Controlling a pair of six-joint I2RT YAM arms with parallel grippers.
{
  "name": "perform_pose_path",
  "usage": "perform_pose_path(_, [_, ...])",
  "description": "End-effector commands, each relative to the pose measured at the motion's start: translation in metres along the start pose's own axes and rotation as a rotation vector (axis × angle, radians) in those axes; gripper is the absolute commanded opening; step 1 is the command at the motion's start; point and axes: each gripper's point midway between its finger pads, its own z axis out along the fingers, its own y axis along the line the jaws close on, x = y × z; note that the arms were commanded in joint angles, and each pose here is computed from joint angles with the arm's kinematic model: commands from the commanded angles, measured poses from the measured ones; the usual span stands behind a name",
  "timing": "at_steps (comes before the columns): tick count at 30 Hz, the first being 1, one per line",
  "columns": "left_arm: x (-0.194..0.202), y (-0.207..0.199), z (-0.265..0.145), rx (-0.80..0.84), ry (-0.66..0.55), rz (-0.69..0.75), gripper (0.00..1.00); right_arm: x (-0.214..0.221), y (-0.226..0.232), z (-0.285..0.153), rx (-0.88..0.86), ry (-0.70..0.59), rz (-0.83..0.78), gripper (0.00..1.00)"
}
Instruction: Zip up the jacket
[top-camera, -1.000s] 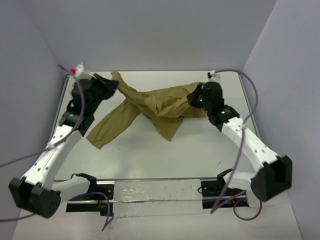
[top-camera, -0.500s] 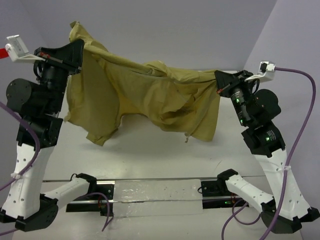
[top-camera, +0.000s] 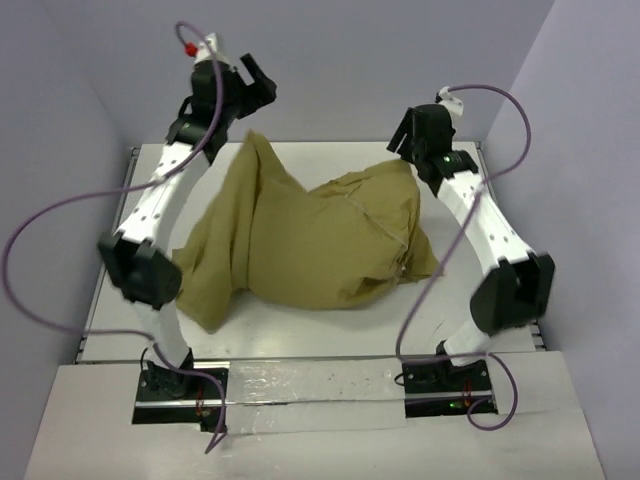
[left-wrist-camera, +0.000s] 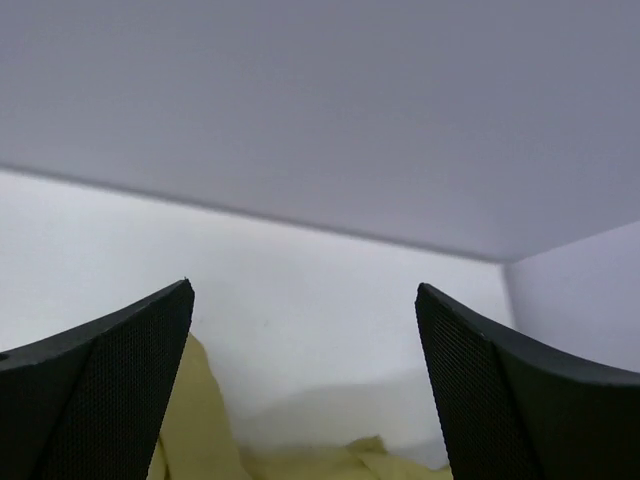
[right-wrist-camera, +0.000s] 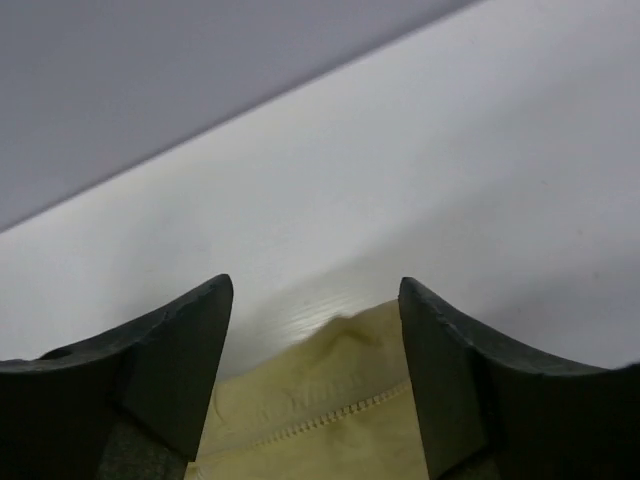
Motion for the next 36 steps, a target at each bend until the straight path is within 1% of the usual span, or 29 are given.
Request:
perform_pose_path(1, [0.016,0.013,-0.014,-0.064,0.121,0.043,0.99,0.012,-0.020,0.009,0.080,0.055,-0.020,0.81])
perform_pose_path(3, [0.019,0.024,-0.030,-0.073,0.092,0.047,0.99,0.020,-0.025,0.001,0.053,0.035,-0.016,0.86])
perform_pose_path(5, [0.025,0.044,-0.057,-0.112,0.054,0.039,0.99,0.032,-0.033,-0.008,0.042,0.035,-0.013,0.88])
perform_pose_path(7, [0.045,0.070,-0.088,-0.168,0.065,0.022,0.97,0.048,-0.040,-0.015,0.032,0.058,-0.009,0.88])
perform_pose_path(10, [0.077,0.098,-0.122,-0.237,0.121,-0.019,0.96,0.080,-0.050,-0.024,0.016,0.114,-0.001,0.89])
perform_pose_path(11, [0.080,0.101,-0.134,-0.244,0.124,-0.044,0.95,0.096,-0.054,-0.025,0.014,0.142,0.000,0.90])
perform_pose_path(12, [0.111,0.120,-0.143,-0.283,0.182,-0.048,0.95,0.112,-0.062,-0.032,0.017,0.163,0.002,0.91])
perform_pose_path(14, [0.141,0.137,-0.164,-0.304,0.226,-0.089,0.95,0.119,-0.062,-0.041,-0.011,0.168,0.006,0.93])
perform_pose_path(16, [0.166,0.146,-0.179,-0.298,0.267,-0.125,0.95,0.136,-0.067,-0.049,-0.027,0.198,0.001,0.94])
perform_pose_path(17, [0.184,0.152,-0.188,-0.300,0.301,-0.152,0.95,0.136,-0.063,-0.056,-0.046,0.195,-0.002,0.95])
perform_pose_path(20, [0.209,0.166,-0.198,-0.336,0.341,-0.175,0.95,0.145,-0.055,-0.071,-0.072,0.196,-0.032,0.95])
perform_pose_path(23, [0.224,0.190,-0.199,-0.443,0.351,-0.168,0.95,0.159,-0.059,-0.079,-0.046,0.197,-0.058,0.95])
perform_pose_path(25, [0.235,0.206,-0.199,-0.522,0.361,-0.168,0.95,0.173,-0.062,-0.080,-0.038,0.219,-0.056,0.95])
perform_pose_path(27, [0.249,0.206,-0.192,-0.503,0.380,-0.197,0.91,0.189,-0.062,-0.079,-0.048,0.260,-0.045,0.94])
perform_pose_path(28, [0.255,0.204,-0.188,-0.482,0.390,-0.208,0.88,0.196,-0.061,-0.078,-0.053,0.275,-0.042,0.92])
perform_pose_path(29, [0.261,0.202,-0.182,-0.459,0.391,-0.221,0.74,0.202,-0.059,-0.074,-0.057,0.282,-0.032,0.88])
perform_pose_path(30, [0.266,0.200,-0.177,-0.437,0.400,-0.230,0.55,0.205,-0.058,-0.070,-0.057,0.284,-0.021,0.82])
perform_pose_path(31, [0.273,0.200,-0.172,-0.432,0.420,-0.231,0.30,0.205,-0.056,-0.065,-0.047,0.284,-0.012,0.61])
perform_pose_path(32, [0.281,0.204,-0.165,-0.442,0.444,-0.228,0.00,0.205,-0.055,-0.059,-0.029,0.284,-0.004,0.28])
perform_pose_path(33, [0.278,0.198,-0.153,-0.419,0.443,-0.221,0.00,0.206,-0.055,-0.049,-0.004,0.285,-0.006,0.10])
perform_pose_path(34, [0.276,0.194,-0.143,-0.402,0.443,-0.214,0.00,0.200,-0.050,-0.041,0.008,0.271,-0.003,0.00])
perform_pose_path(36, [0.271,0.186,-0.121,-0.369,0.443,-0.202,0.00,0.185,-0.040,-0.025,0.018,0.241,0.007,0.00])
